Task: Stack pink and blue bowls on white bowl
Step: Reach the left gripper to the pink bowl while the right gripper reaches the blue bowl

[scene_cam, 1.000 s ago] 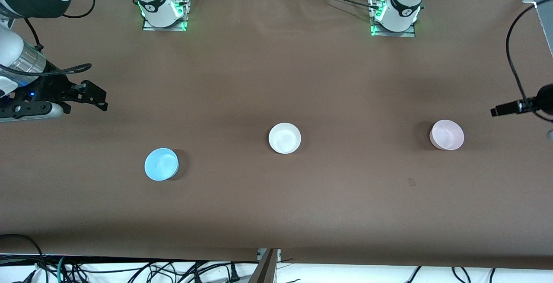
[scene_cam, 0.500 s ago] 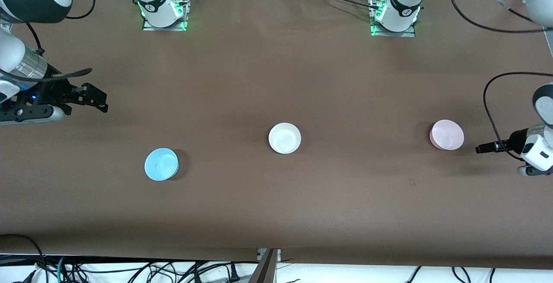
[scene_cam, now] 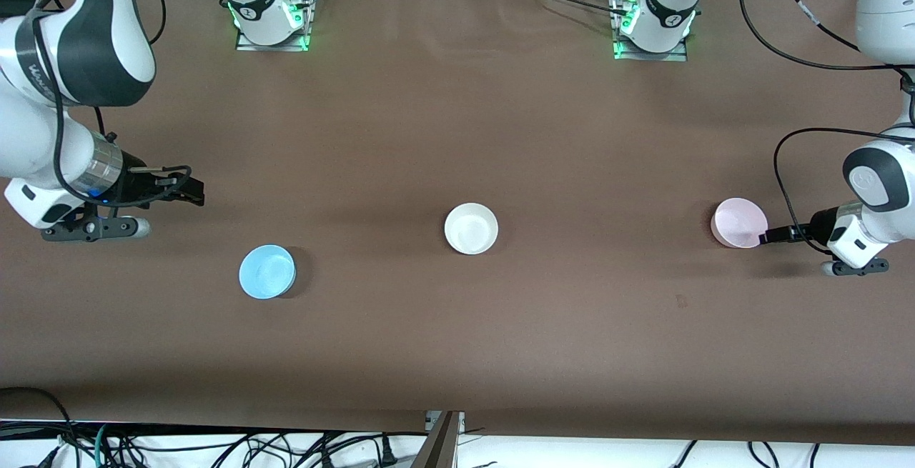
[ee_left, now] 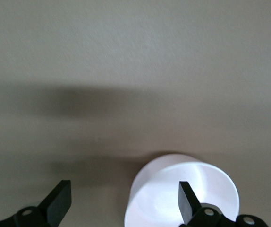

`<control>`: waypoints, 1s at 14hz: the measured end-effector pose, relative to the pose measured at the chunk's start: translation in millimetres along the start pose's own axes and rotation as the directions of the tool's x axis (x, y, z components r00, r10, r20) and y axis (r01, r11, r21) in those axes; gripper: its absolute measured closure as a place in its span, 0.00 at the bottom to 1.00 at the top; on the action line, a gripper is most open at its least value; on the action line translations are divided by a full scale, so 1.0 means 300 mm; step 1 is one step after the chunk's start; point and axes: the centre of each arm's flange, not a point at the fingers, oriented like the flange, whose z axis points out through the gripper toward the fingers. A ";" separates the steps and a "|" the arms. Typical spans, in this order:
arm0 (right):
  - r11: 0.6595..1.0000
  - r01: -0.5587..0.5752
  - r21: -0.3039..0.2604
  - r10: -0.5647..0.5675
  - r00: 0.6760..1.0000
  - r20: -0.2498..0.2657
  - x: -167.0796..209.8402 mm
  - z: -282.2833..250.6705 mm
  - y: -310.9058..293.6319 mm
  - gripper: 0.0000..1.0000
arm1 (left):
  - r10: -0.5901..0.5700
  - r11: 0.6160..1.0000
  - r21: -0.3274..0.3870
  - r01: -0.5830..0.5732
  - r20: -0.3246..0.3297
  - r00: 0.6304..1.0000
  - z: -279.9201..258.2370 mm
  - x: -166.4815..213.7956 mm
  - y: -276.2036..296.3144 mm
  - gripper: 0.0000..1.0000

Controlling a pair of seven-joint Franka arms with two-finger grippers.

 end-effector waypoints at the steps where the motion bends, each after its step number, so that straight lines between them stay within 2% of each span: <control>1: 1.000 -0.002 -0.001 0.002 1.000 0.011 0.014 0.039 0.003 0.00 | 0.000 1.000 -0.004 0.000 0.006 1.000 0.002 -0.017 0.007 0.02; 2: 1.000 -0.003 -0.001 0.003 1.000 0.012 0.039 0.094 0.006 0.00 | -0.001 1.000 -0.007 0.001 0.012 1.000 0.003 -0.031 0.011 0.03; 4: 1.000 -0.004 -0.003 0.004 1.000 0.004 0.104 0.244 0.006 0.00 | -0.003 1.000 -0.010 0.004 0.021 1.000 0.013 -0.048 0.013 0.23; 5: 1.000 -0.004 -0.003 0.004 1.000 -0.012 0.143 0.334 0.005 0.00 | -0.004 1.000 -0.011 0.005 0.026 1.000 0.021 -0.054 0.011 0.30; 9: 1.000 0.001 -0.006 -0.001 0.998 -0.068 0.245 0.634 -0.005 0.02 | -0.014 1.000 0.000 0.014 0.019 1.000 0.069 -0.080 -0.001 0.30; 10: 1.000 0.001 -0.007 -0.002 0.997 -0.072 0.254 0.679 -0.006 0.03 | -0.014 1.000 0.002 0.014 0.017 1.000 0.078 -0.085 -0.003 0.35; 11: 1.000 0.002 -0.007 -0.003 0.997 -0.076 0.261 0.716 -0.008 0.05 | -0.011 1.000 0.004 0.011 0.016 1.000 0.082 -0.087 -0.004 0.36; 12: 1.000 0.003 -0.007 -0.003 0.997 -0.073 0.264 0.749 -0.009 0.06 | -0.003 1.000 0.004 0.003 0.015 1.000 0.081 -0.087 -0.002 0.43; 14: 1.000 0.003 -0.008 -0.004 0.998 -0.058 0.263 0.795 -0.009 0.10 | 0.003 1.000 0.005 -0.004 0.013 1.000 0.078 -0.085 0.005 0.67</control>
